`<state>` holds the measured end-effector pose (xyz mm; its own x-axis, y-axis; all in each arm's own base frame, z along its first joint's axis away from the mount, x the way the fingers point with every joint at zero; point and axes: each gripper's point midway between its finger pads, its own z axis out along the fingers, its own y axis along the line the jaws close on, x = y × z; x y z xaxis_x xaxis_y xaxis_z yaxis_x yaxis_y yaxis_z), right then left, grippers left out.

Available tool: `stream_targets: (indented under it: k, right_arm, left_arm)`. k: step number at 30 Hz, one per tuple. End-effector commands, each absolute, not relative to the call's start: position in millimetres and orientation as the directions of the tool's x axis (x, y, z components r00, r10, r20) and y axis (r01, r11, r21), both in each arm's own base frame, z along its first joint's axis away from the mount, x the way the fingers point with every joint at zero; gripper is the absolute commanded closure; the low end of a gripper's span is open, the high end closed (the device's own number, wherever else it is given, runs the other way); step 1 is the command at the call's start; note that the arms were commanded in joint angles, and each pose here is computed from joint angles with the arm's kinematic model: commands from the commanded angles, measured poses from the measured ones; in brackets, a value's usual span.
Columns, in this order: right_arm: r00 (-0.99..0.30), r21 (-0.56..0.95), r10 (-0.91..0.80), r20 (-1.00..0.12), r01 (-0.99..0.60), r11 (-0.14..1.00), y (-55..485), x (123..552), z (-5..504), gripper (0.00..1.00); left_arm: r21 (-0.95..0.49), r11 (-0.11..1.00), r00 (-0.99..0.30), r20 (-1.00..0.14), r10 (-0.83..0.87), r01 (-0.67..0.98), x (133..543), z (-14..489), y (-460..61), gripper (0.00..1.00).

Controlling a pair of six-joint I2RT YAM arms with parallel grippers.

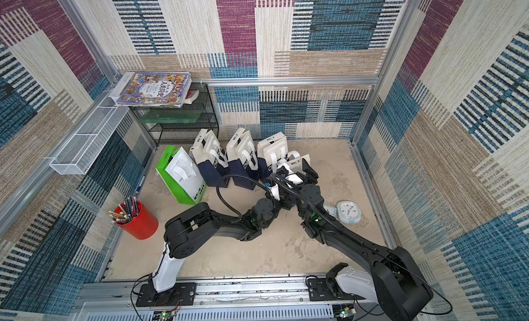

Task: Open the takeout bag
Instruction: Open the takeout bag at the center of the board.

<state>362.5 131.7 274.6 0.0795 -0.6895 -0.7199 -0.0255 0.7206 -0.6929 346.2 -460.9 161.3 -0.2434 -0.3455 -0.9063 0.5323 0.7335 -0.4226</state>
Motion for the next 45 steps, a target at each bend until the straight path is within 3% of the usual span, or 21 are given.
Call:
stream_targets:
  k: [1,13,21,36,40,45]
  right_arm:
    - [0.119,-0.673,-0.669,-0.734,0.008,0.739,135,363,289,0.25]
    - [0.101,-0.709,-0.711,-0.696,0.056,0.703,140,381,295,0.38]
    - [0.045,-0.743,-0.745,-0.665,0.055,0.667,132,395,280,0.61]
    - [-0.016,-0.777,-0.777,-0.629,0.048,0.628,113,421,280,0.85]
    - [-0.040,-0.791,-0.790,-0.612,0.034,0.611,104,425,279,0.98]
    - [-0.091,-0.867,-0.871,-0.483,-0.089,0.491,106,427,281,1.00]
  left_arm:
    - [-0.356,0.783,-0.336,-0.920,-0.200,0.510,341,114,-460,1.00]
    - [-0.353,0.785,-0.337,-0.921,-0.196,0.509,341,112,-459,1.00]
    - [-0.349,0.788,-0.332,-0.923,-0.196,0.506,341,113,-457,1.00]
    - [-0.346,0.794,-0.328,-0.924,-0.196,0.500,341,113,-456,1.00]
    - [-0.342,0.797,-0.329,-0.925,-0.191,0.499,342,112,-456,1.00]
    - [-0.341,0.799,-0.329,-0.925,-0.191,0.496,342,113,-455,1.00]
